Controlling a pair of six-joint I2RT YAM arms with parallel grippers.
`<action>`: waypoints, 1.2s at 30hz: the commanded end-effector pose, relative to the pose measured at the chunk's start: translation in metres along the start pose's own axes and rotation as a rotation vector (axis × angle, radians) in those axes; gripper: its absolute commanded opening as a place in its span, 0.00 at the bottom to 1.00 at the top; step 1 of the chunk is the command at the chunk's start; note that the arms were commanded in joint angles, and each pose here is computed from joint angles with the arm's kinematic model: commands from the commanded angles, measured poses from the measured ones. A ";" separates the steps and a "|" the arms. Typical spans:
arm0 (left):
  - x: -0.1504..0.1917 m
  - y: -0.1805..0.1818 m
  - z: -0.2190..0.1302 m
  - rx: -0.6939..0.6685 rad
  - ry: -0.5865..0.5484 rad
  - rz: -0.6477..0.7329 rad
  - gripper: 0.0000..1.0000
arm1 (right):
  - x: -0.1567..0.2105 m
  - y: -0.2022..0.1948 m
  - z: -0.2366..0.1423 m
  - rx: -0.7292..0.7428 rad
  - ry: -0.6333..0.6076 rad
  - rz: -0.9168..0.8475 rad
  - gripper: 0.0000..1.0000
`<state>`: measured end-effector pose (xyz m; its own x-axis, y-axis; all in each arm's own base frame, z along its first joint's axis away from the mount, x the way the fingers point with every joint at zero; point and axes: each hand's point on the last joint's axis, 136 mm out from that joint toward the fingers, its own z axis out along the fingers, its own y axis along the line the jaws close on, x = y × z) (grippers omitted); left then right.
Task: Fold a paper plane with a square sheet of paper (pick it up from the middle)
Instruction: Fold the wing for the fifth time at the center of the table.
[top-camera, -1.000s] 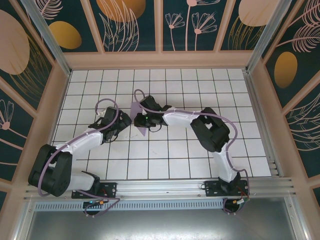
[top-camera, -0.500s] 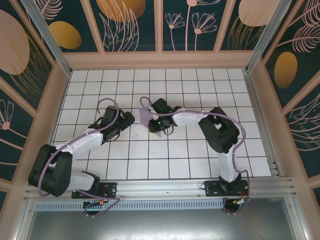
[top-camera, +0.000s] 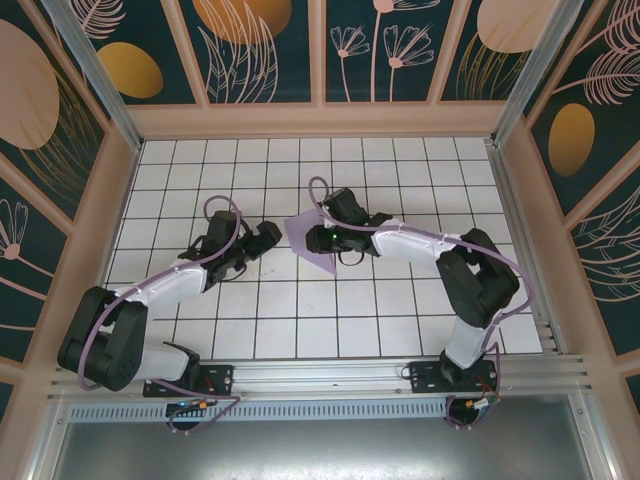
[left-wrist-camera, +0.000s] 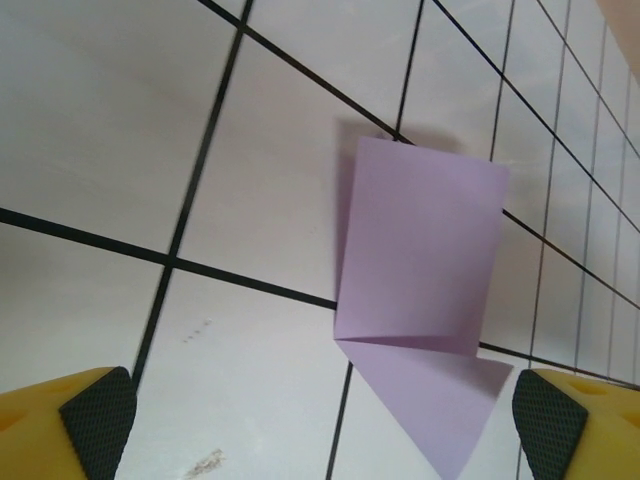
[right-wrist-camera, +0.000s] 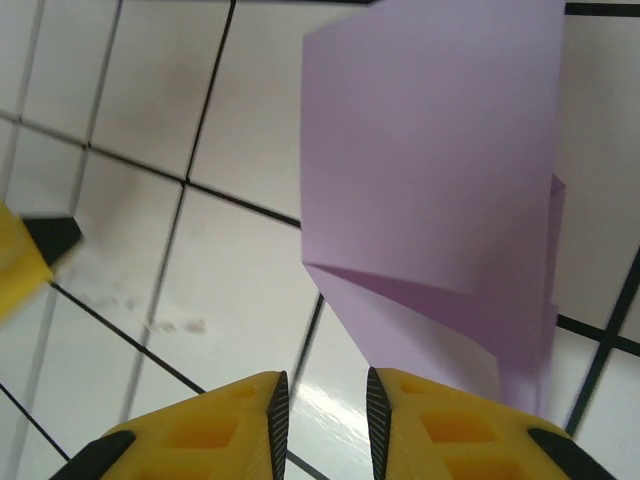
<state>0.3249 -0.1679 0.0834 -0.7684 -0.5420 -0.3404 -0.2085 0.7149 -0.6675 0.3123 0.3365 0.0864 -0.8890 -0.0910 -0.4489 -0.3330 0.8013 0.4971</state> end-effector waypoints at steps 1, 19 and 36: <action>0.006 -0.013 0.003 0.083 0.032 -0.007 0.98 | -0.002 -0.001 0.009 -0.040 -0.034 0.201 0.30; 0.040 -0.042 0.023 0.186 0.160 -0.098 0.86 | 0.007 -0.055 0.034 0.016 0.064 0.281 0.28; 0.047 -0.041 0.054 0.127 0.182 -0.122 0.57 | 0.026 -0.077 0.038 0.002 0.122 0.309 0.26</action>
<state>0.3203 -0.2439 0.0580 -0.8521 -0.5086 -0.1238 -0.2351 0.5831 -0.7776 0.3346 0.3009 0.0238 -0.9706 0.1104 -0.2137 -0.0425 0.7959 0.6040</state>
